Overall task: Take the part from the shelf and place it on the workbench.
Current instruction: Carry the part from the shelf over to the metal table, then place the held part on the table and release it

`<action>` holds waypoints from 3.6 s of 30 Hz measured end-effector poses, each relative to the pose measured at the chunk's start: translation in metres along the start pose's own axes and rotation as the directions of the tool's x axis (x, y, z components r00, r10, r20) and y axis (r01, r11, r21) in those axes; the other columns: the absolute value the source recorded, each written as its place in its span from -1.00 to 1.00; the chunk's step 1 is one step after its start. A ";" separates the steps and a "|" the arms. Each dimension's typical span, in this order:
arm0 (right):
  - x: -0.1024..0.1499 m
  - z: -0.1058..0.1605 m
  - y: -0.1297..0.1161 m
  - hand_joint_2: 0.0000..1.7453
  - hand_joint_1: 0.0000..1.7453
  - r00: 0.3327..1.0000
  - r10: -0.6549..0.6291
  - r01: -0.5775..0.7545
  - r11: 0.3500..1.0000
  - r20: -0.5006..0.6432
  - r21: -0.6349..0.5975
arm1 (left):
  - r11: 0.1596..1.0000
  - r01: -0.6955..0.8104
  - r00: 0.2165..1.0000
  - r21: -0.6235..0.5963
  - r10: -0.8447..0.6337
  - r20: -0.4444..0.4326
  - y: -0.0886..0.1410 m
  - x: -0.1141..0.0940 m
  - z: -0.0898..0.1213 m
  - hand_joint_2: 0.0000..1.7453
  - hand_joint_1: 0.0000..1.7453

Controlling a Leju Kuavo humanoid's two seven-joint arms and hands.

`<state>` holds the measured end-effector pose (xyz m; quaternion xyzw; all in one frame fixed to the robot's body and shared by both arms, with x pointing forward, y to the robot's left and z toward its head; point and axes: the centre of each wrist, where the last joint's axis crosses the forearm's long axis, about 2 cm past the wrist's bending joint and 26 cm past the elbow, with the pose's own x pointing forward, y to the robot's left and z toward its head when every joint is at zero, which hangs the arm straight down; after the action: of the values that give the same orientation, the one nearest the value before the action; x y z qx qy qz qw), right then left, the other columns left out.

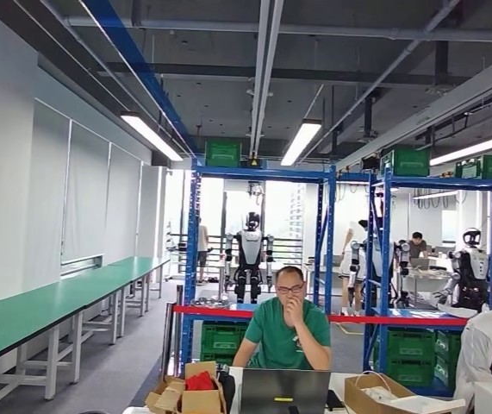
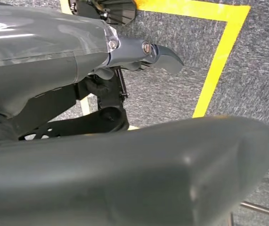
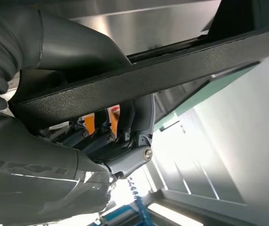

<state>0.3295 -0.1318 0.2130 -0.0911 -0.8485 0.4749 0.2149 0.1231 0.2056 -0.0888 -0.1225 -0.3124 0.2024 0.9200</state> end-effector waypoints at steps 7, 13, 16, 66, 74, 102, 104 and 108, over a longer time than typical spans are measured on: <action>-0.008 0.008 -0.004 1.00 1.00 0.999 0.023 -0.023 1.000 -0.034 -0.012 | 1.000 0.003 1.000 0.004 -0.003 0.002 0.002 0.000 0.000 1.00 -1.00; -0.012 0.014 -0.007 1.00 1.00 0.998 0.034 -0.035 0.999 -0.056 -0.022 | 1.000 0.005 1.000 0.005 -0.005 0.001 0.003 0.001 0.000 1.00 -1.00; -0.014 0.016 -0.009 1.00 1.00 0.997 0.041 -0.042 0.999 -0.061 -0.027 | 1.000 0.007 1.000 0.005 -0.007 0.001 0.003 0.001 0.000 1.00 -1.00; -0.025 0.031 -0.024 1.00 1.00 0.990 0.083 -0.093 0.992 -0.116 -0.085 | 0.998 0.057 0.998 -0.009 -0.058 -0.017 0.001 0.003 -0.001 1.00 -1.00; -0.036 0.042 -0.030 1.00 1.00 0.978 0.114 -0.132 0.986 -0.176 -0.098 | 0.998 0.058 0.998 -0.009 -0.058 -0.019 0.003 0.002 0.000 1.00 -1.00; -0.117 0.099 -0.083 1.00 1.00 0.832 0.279 -0.319 0.948 -0.480 -0.002 | 0.997 0.076 0.997 -0.026 -0.077 -0.017 0.000 0.004 -0.001 1.00 -1.00; -0.119 0.103 -0.081 1.00 1.00 0.826 0.279 -0.316 0.949 -0.489 0.006 | 0.997 0.077 0.997 -0.026 -0.077 -0.016 0.000 0.004 -0.002 1.00 -1.00; -0.120 0.111 -0.076 1.00 1.00 0.820 0.279 -0.308 0.951 -0.499 0.026 | 0.997 0.076 0.997 -0.026 -0.077 -0.016 0.000 0.004 -0.002 1.00 -1.00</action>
<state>0.3901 -0.3004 0.1931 -0.3455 -0.7531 0.4390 0.3475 0.1267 0.2074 -0.0881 -0.1238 -0.3118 0.1620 0.9280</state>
